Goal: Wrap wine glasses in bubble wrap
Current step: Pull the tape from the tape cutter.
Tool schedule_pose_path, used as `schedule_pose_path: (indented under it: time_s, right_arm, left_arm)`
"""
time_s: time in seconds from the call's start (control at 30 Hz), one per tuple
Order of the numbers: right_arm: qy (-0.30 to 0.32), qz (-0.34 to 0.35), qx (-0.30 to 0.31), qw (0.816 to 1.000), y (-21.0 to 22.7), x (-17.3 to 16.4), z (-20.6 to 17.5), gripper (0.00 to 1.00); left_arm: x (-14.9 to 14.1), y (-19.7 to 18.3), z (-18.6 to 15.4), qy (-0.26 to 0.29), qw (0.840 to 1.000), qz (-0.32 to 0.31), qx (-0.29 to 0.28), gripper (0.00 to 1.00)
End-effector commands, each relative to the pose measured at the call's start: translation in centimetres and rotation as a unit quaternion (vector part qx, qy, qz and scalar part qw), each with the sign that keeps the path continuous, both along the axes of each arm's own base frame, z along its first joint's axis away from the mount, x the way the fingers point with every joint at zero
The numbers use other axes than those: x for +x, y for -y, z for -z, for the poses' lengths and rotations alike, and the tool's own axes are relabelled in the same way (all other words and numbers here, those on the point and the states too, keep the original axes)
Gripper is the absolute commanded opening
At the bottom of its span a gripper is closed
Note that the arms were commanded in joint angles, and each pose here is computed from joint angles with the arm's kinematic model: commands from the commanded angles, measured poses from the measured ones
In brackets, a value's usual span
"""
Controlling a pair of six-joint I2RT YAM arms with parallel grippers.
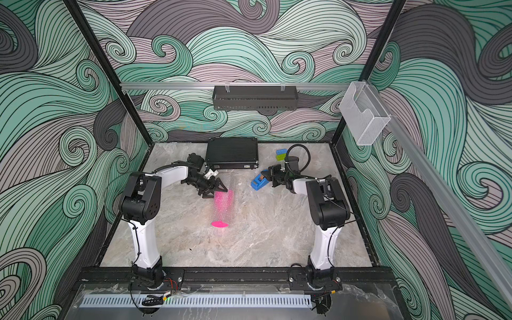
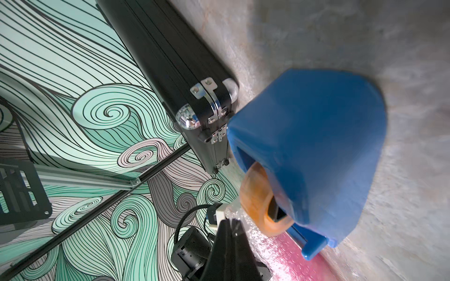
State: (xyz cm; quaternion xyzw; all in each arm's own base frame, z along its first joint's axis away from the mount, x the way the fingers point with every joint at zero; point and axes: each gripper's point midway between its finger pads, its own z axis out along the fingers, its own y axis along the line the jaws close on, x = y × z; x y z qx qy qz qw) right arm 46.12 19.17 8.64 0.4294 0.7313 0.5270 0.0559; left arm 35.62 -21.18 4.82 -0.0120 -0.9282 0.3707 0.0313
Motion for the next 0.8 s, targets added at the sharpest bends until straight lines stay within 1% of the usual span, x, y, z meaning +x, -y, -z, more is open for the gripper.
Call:
schedule_pose_path:
  time_s: [0.0,0.07,0.13,0.2,0.27,0.37,0.5,0.6,0.67,0.73,0.77]
  right_arm:
    - [0.063,0.01,0.031,0.998,-0.1,2.2,-5.6,0.0]
    - [0.063,0.009,0.017,0.998,-0.1,2.5,-5.5,0.0]
    - [0.047,-0.007,-0.005,0.999,-0.8,2.2,-4.0,0.0]
    - [0.039,-0.008,0.005,0.999,-1.4,2.2,-3.0,0.0]
    - [0.035,0.009,0.019,0.999,-1.4,2.0,-2.6,0.0]
    - [0.045,0.014,0.024,0.999,-1.6,1.8,-4.1,0.0]
    - [0.063,0.022,0.023,0.997,-1.6,1.7,-6.6,0.0]
    - [0.062,0.02,0.006,0.998,-1.4,1.3,-6.5,0.0]
    - [0.049,0.024,0.014,0.998,-1.4,0.9,-5.7,0.0]
    - [0.055,0.037,0.027,0.997,-1.2,0.9,-5.8,0.0]
    - [0.058,0.035,0.024,0.997,-1.2,0.8,-5.9,0.0]
  left_arm:
    - [-3.3,-1.8,4.0,-0.061,0.994,0.015,0.095,0.72]
    - [-3.6,-1.6,4.3,-0.066,0.993,0.014,0.092,0.72]
    - [-3.8,-1.4,4.7,-0.077,0.993,0.014,0.085,0.72]
    - [-3.6,-1.6,4.4,-0.071,0.993,0.017,0.093,0.72]
    - [-3.6,-1.6,4.0,-0.063,0.994,0.016,0.093,0.72]
    - [-3.8,-1.3,4.3,-0.073,0.994,0.013,0.083,0.72]
    - [-3.6,-1.5,3.8,-0.063,0.994,0.015,0.088,0.72]
    - [-3.9,-1.1,4.3,-0.075,0.994,0.013,0.076,0.72]
    - [-3.7,-1.2,4.1,-0.073,0.994,0.017,0.08,0.72]
    - [-3.7,-1.3,3.8,-0.064,0.994,0.017,0.084,0.72]
    - [-3.7,-1.3,3.8,-0.063,0.994,0.016,0.083,0.72]
